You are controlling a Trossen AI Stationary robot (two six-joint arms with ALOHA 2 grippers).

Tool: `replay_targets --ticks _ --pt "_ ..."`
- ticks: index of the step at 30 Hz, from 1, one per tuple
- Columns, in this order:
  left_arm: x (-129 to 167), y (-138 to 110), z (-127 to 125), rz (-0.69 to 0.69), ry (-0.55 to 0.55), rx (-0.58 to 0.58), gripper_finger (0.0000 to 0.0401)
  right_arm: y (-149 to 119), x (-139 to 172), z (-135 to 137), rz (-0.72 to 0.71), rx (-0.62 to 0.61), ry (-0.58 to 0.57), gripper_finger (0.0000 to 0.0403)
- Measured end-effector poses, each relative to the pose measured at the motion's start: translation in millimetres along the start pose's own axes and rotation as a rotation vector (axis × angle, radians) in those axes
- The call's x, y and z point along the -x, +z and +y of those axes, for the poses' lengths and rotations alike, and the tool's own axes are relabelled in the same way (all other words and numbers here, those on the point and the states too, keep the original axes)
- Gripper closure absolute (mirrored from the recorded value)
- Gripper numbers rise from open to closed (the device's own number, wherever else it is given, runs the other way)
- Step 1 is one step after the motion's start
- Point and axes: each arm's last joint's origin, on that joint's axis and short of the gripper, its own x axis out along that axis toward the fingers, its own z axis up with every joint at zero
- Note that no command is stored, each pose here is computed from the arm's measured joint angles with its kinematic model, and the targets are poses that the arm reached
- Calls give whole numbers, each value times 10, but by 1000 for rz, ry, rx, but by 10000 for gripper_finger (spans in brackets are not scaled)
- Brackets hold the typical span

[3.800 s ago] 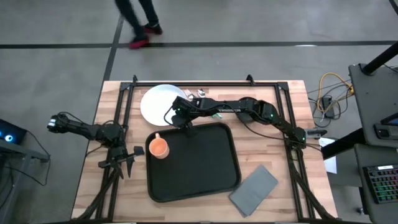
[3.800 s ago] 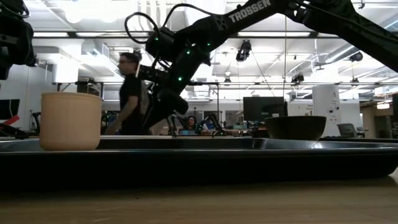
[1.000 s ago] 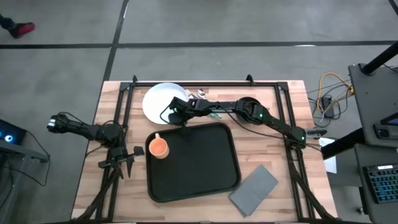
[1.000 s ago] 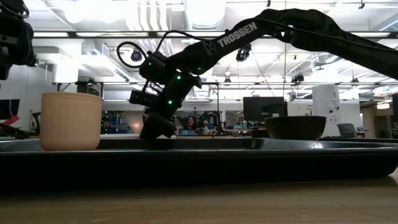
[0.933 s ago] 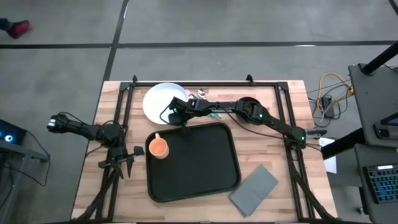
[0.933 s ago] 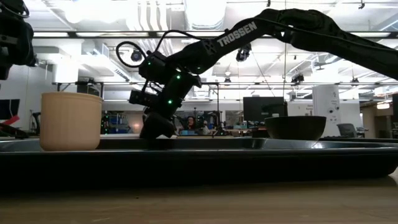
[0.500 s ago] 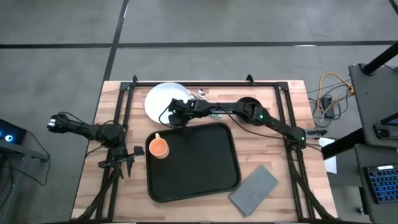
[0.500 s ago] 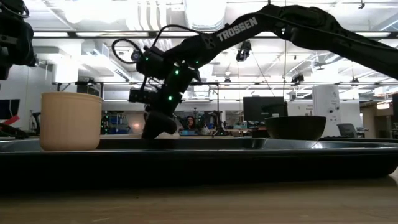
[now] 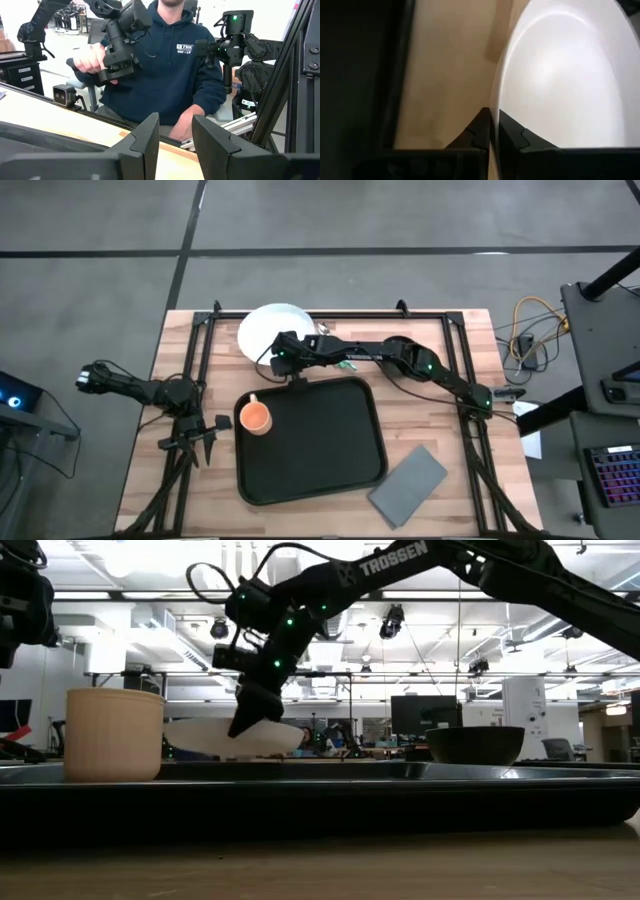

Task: Set up tray
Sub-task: Put the white plate on the serving tray

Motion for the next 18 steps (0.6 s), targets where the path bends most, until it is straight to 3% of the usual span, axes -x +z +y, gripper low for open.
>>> replay_targets --ticks 18 --pt "0 1 0 0 0 0 303 200 309 299 10 43 8 395"
